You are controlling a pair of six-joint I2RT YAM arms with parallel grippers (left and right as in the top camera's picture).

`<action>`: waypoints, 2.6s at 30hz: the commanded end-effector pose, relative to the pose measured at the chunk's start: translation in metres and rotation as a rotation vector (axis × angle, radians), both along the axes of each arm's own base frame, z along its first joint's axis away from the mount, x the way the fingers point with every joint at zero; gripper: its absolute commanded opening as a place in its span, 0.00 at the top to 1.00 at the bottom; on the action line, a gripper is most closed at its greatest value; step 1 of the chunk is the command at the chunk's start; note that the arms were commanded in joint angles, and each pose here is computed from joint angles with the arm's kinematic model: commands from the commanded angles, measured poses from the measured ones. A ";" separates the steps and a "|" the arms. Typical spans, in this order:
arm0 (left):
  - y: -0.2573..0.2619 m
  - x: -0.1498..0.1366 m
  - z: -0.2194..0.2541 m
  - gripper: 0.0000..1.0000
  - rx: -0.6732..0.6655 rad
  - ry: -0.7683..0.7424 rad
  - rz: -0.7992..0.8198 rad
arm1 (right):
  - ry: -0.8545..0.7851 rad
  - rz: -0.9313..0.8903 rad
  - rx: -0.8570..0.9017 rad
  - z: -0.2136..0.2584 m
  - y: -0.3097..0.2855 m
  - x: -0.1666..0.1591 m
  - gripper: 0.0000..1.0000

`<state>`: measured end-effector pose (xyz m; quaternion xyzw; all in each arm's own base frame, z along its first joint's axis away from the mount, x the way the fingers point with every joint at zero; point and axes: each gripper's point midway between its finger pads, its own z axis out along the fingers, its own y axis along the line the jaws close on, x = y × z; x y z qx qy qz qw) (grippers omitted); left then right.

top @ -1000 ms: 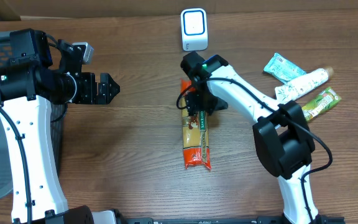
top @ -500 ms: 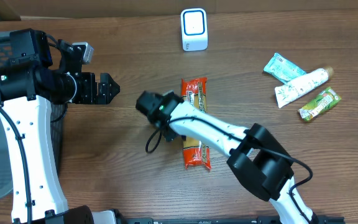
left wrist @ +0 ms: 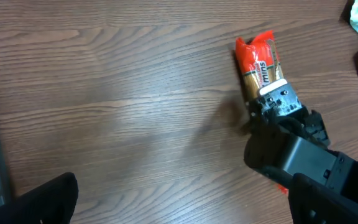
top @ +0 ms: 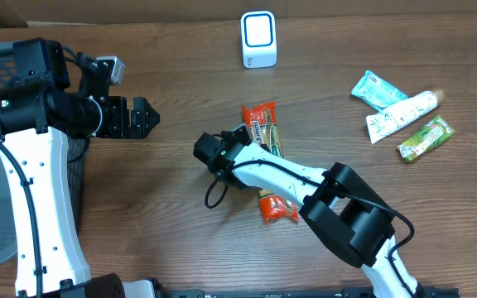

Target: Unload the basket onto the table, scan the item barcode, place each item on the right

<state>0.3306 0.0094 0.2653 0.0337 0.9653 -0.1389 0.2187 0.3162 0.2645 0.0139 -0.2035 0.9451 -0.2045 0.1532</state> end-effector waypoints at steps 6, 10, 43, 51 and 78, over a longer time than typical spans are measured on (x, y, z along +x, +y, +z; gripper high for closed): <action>-0.003 0.002 0.004 0.00 0.003 -0.021 -0.027 | 0.030 0.022 -0.033 0.002 -0.012 -0.006 0.82; -0.003 0.002 0.004 0.01 0.003 -0.021 -0.027 | 0.044 0.021 -0.010 0.019 -0.005 -0.005 0.94; -0.003 0.002 0.004 0.00 0.003 -0.021 -0.027 | 0.429 -0.233 0.977 0.017 -0.019 0.034 0.51; -0.003 0.002 0.004 0.00 0.003 -0.021 -0.027 | 0.379 -0.228 0.976 0.045 -0.064 0.057 0.46; -0.003 0.002 0.004 0.00 0.003 -0.020 -0.027 | 0.658 0.181 0.708 0.040 0.057 -0.100 0.46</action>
